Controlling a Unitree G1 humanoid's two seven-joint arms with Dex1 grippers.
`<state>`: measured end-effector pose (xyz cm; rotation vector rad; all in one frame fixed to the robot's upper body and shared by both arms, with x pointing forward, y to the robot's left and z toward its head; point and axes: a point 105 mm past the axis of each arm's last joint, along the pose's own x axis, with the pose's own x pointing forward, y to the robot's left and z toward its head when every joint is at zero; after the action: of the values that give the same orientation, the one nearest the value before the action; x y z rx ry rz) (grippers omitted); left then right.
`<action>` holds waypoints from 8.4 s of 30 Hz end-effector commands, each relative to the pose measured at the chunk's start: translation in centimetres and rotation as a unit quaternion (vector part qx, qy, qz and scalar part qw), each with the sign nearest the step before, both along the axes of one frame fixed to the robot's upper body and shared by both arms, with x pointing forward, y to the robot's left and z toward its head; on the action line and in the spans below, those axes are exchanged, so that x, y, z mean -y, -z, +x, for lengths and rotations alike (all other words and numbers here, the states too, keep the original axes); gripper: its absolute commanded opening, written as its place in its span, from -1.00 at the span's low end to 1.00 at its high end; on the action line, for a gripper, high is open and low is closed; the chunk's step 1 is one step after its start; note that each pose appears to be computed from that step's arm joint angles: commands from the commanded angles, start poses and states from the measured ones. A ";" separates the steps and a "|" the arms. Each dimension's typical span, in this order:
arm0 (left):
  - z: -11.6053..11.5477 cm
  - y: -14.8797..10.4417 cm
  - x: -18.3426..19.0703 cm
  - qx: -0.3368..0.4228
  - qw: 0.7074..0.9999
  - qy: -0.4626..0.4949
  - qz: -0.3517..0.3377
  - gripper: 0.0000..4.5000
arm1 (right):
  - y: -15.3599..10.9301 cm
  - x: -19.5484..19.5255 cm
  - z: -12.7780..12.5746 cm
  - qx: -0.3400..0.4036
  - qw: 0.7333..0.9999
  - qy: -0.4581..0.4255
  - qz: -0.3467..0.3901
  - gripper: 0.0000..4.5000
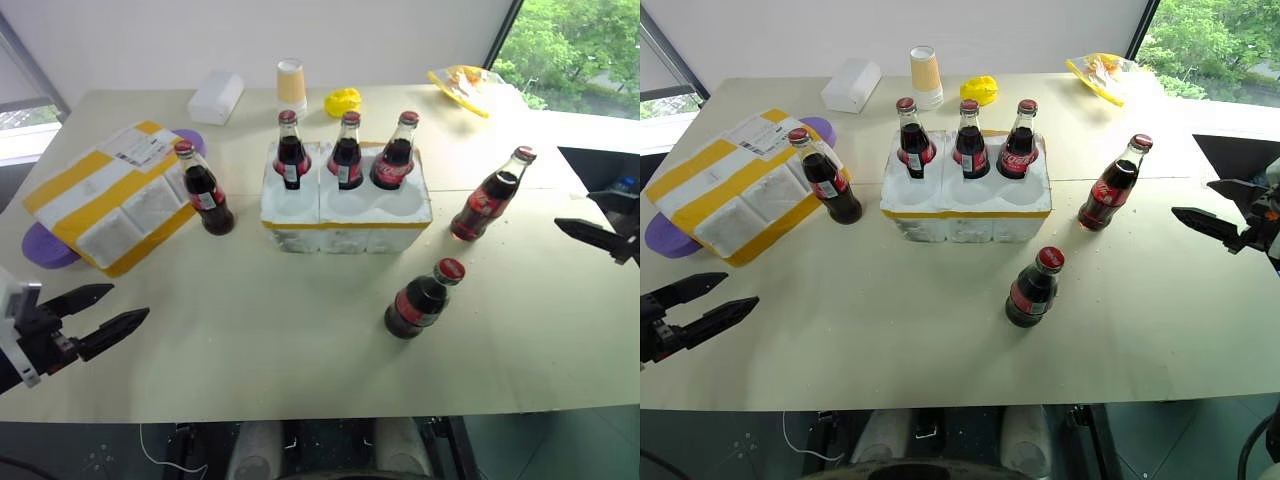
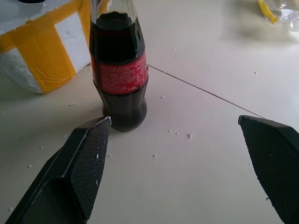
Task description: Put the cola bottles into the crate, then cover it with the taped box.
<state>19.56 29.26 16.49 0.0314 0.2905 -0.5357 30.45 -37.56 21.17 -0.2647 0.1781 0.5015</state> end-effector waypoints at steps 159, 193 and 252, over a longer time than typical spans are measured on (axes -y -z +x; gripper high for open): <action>6.1 -6.5 16.3 0.014 0.871 0.492 0.007 0.98 | 0.6 -15.2 -12.8 -0.044 0.989 -0.112 0.090 1.00; 6.5 -6.4 18.9 0.039 0.845 0.533 0.021 0.98 | 7.9 -19.3 -9.1 -0.077 0.977 -0.136 0.145 1.00; 8.8 -8.2 19.0 0.158 0.923 0.348 -0.037 1.00 | -1.6 -25.2 5.1 0.080 0.976 -0.165 0.113 0.97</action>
<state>28.58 10.13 23.83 0.1328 -0.0156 -1.2578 36.34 -10.94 20.03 -0.0954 0.0123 0.8661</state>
